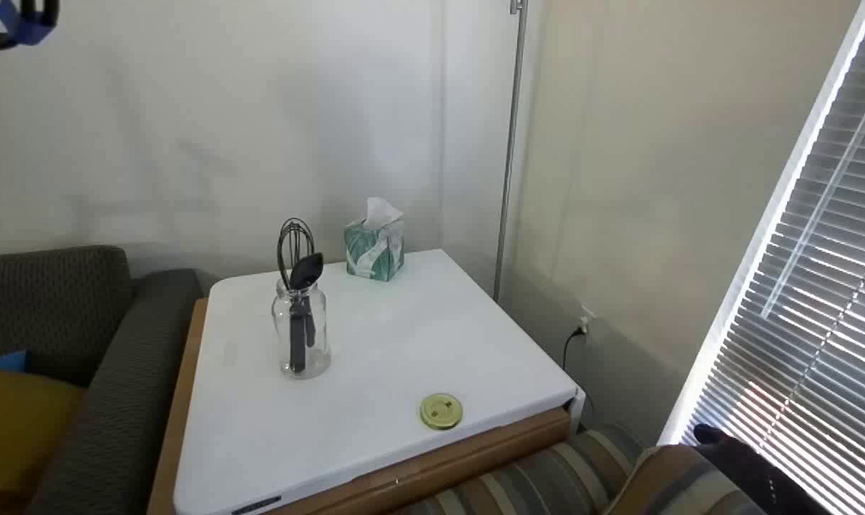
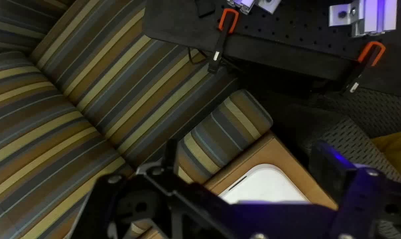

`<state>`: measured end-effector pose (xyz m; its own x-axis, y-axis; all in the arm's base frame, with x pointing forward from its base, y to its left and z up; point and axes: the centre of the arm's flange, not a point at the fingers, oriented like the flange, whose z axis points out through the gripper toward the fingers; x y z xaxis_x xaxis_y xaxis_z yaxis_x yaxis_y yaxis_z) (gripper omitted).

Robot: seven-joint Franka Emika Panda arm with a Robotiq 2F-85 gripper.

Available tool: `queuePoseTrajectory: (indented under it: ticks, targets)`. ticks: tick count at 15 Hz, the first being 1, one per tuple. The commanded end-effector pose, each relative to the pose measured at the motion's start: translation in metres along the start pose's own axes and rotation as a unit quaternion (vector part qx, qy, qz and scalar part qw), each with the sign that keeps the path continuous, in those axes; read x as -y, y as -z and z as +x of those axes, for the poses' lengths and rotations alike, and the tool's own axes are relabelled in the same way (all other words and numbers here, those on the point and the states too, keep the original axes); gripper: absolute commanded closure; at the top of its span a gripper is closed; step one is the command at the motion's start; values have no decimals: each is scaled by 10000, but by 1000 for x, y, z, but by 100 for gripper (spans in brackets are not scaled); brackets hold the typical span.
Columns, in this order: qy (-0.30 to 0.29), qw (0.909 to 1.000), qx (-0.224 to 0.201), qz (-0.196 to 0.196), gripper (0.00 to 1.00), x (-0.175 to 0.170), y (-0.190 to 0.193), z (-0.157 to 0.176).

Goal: Put the whisker on the table

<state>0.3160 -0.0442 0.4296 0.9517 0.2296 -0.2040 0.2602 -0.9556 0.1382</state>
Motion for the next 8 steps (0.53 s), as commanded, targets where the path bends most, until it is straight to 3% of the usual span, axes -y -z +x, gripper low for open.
queuePoseTrajectory:
  ticks: [1, 5, 8]
  targets:
    - [0, 10000, 0, 0, 0, 0, 0, 0]
    - [233, 9994, -222, -141, 0, -5, -3, 16]
    - [555, 9950, -747, -356, 0, -14, 2, 43]
